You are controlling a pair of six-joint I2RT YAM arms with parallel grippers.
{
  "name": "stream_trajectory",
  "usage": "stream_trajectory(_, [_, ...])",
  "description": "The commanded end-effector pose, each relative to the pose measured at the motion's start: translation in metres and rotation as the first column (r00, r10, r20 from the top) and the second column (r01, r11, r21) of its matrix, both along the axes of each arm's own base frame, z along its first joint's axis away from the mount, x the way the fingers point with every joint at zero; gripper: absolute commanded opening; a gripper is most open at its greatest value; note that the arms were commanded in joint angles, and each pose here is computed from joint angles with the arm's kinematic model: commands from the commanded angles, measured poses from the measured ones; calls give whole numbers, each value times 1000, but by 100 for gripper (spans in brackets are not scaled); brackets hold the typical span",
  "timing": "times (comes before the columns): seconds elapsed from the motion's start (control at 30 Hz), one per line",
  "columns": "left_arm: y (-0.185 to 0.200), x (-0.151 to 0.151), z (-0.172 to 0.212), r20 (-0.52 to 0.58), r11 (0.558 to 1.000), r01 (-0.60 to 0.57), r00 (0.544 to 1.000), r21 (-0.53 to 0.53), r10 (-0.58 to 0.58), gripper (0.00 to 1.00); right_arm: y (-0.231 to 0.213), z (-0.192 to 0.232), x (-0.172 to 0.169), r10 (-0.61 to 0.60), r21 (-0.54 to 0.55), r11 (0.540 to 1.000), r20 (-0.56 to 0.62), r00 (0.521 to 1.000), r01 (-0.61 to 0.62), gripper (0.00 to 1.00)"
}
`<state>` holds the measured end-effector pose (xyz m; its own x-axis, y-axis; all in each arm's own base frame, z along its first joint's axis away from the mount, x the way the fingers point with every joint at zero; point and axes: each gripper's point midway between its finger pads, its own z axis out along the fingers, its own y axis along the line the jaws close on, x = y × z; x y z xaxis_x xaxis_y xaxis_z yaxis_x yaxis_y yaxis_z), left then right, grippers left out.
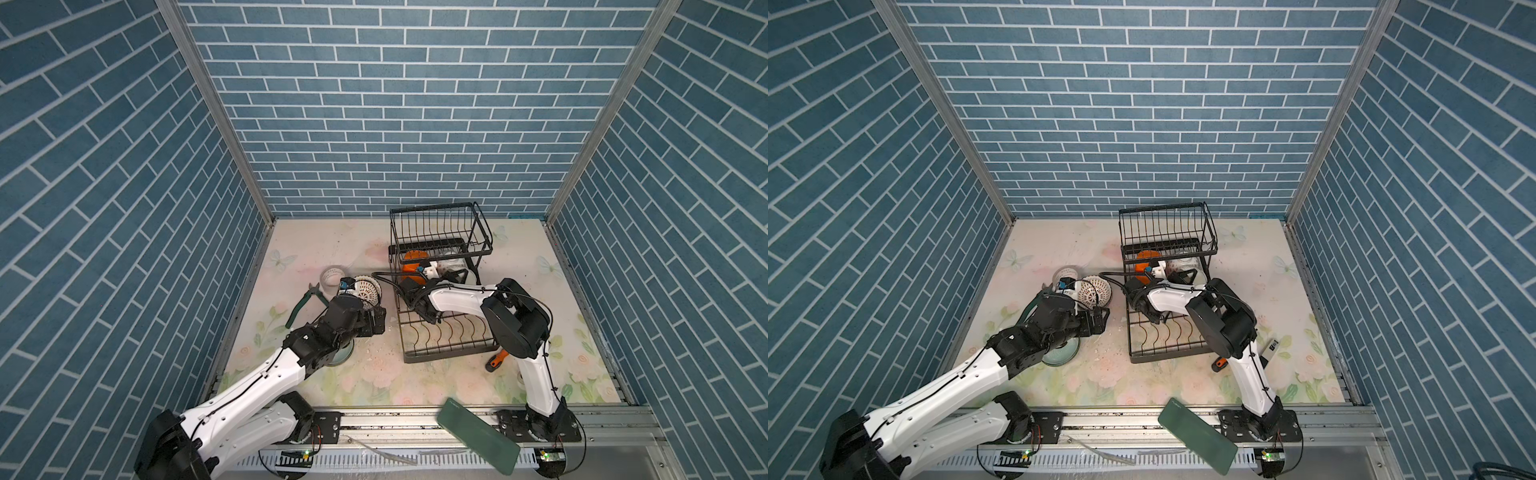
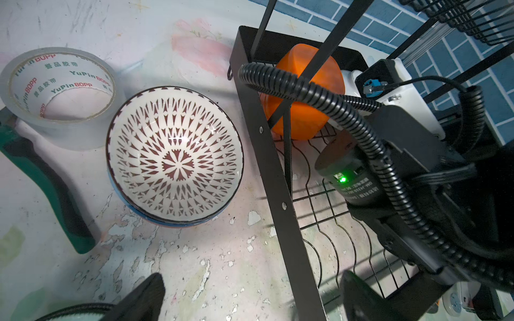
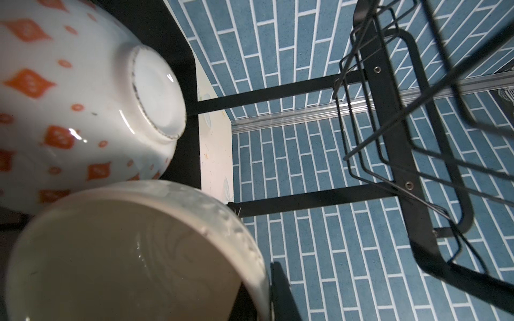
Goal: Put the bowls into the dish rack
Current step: 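Lower the white bowl into the rack slots beside the orange-diamond bowl, then open the right gripper to release the white bowl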
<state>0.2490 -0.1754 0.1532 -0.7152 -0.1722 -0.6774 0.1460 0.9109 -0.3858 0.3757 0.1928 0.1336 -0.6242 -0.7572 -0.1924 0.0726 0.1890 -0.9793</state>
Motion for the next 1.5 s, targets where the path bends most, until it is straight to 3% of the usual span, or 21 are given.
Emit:
stream_trajectory(0.0, [3,-1,-5,-5,1000,-2,1000,6,2,100,10,-71,-10,12,94,996,-215,977,8,0])
stream_trajectory(0.23, [4,-2,-5,-6,1000,-4,1000,6,4,100,17,-77,-7,8,76,997,-232,973,10,1])
stream_trajectory(0.43, [4,-1,-4,-5,1000,-4,1000,5,4,100,19,-79,-10,17,115,993,-252,968,13,11])
stream_trajectory(0.87, [5,0,-3,-8,1000,-5,1000,12,5,100,28,-64,-7,39,217,976,-239,970,14,50])
stream_trajectory(1.13, [8,-1,-2,-12,1000,-11,1000,18,11,100,33,-43,-8,68,326,945,-212,975,5,83])
stream_trajectory(1.33, [9,-1,-3,-16,1000,-14,1000,22,15,100,37,-32,-10,96,404,915,-197,976,-9,98])
stream_trajectory(1.47, [9,-1,-4,-16,1000,-16,1000,24,17,100,37,-25,-11,109,445,895,-183,977,-17,99])
